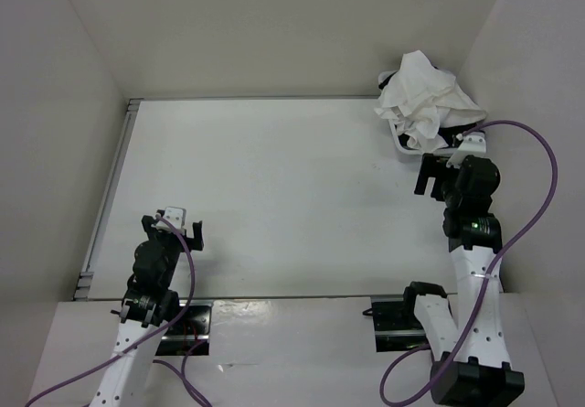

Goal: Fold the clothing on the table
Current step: Grab the skirt from the pile

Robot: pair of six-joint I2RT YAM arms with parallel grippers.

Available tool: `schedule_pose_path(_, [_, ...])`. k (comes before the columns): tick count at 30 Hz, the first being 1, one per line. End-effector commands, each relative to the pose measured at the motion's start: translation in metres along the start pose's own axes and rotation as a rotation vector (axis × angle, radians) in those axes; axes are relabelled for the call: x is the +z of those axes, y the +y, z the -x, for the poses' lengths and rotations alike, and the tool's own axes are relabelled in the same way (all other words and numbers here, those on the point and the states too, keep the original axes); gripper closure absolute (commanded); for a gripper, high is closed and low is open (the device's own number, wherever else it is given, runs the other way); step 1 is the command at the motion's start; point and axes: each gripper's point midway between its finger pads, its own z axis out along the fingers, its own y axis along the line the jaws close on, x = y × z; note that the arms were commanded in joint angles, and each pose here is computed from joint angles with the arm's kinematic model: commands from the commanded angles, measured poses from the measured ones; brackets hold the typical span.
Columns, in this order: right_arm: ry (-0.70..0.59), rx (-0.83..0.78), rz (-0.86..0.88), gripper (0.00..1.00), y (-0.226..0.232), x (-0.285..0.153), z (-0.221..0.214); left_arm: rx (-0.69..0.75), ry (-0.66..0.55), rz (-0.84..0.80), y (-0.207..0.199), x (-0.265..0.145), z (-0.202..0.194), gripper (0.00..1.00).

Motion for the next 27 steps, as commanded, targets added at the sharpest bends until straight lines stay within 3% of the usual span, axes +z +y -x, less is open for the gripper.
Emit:
schedule_pose_path(1, [-0.047,-0.002,0.011,0.01,0.0,0.004,0.011,-0.03,-0.124,0.02,0.003,0.0,0.018,0.0])
schedule_pose_path(14, [0.034,-0.018,0.035,0.01,0.002,0.015,-0.006,-0.03,-0.124,0.02,0.003,0.0,0.018,0.0])
schedule_pose_path(19, [0.132,-0.018,0.16,0.01,0.023,0.038,-0.014,-0.03,-0.124,0.02,0.003,0.0,0.018,0.0])
schedule_pose_path(27, [0.039,-0.016,0.096,0.01,0.019,0.107,0.069,-0.03,-0.124,0.02,0.003,0.0,0.018,0.0])
